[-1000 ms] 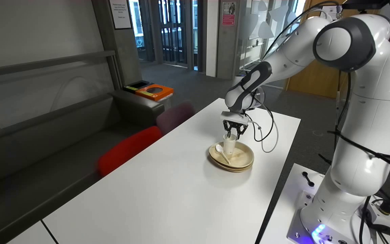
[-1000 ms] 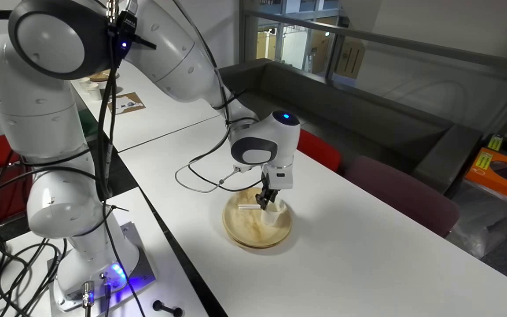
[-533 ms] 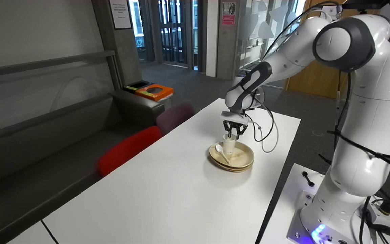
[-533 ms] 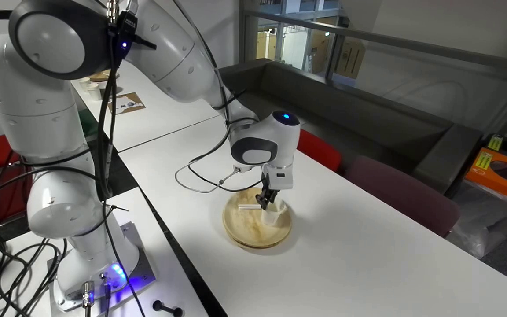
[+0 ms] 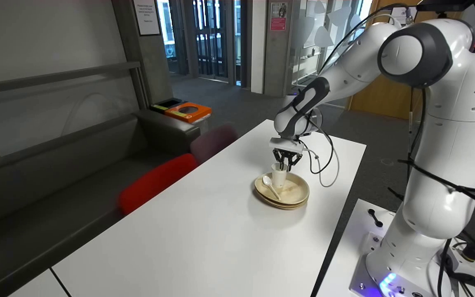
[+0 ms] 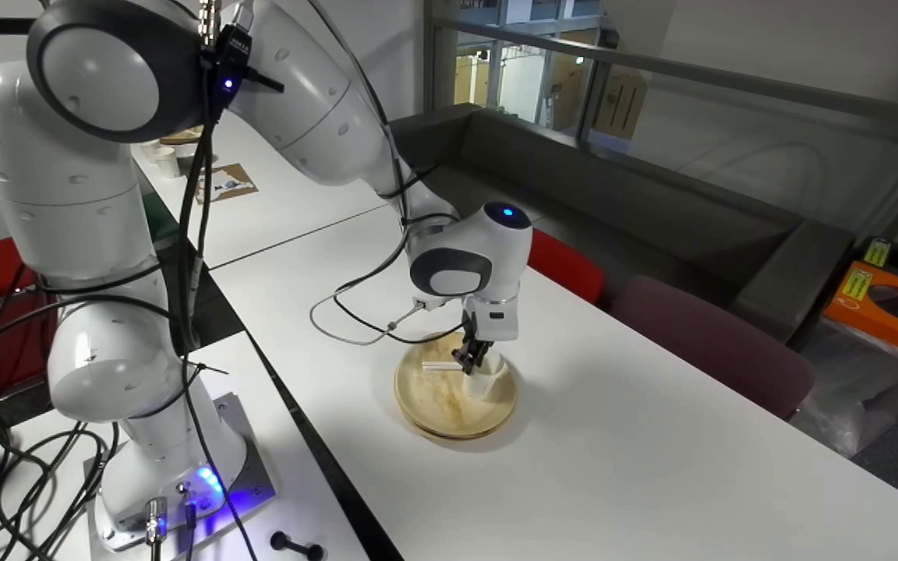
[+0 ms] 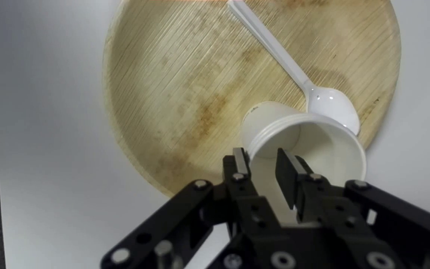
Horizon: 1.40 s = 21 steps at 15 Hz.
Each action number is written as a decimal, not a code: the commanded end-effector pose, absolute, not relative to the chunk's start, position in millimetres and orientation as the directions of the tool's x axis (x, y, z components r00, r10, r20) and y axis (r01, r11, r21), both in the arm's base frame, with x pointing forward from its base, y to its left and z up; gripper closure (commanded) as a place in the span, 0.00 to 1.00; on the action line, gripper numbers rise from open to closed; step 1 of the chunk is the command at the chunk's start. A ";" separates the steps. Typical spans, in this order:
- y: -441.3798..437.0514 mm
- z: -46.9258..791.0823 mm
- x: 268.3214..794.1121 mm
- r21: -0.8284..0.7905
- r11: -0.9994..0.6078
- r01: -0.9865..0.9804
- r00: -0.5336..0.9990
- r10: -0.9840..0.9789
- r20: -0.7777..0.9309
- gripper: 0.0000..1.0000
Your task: Remove the cup from the plate
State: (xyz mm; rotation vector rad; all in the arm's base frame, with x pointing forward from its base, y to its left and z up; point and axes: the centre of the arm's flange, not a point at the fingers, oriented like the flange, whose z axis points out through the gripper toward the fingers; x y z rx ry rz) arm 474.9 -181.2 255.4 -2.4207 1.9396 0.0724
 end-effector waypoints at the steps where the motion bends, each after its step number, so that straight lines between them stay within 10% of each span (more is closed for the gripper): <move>1: -188.4 260.9 476.5 0.017 -0.228 -0.974 0.226 -0.972 -0.066 0.71; 6: -188.5 261.3 476.0 0.015 -0.228 -0.974 0.227 -0.972 -0.066 0.48; 12: -188.5 261.1 474.7 0.015 -0.228 -0.974 0.227 -0.972 -0.065 0.75; 21: -187.8 263.0 473.2 0.013 -0.232 -0.973 0.231 -0.971 -0.062 0.71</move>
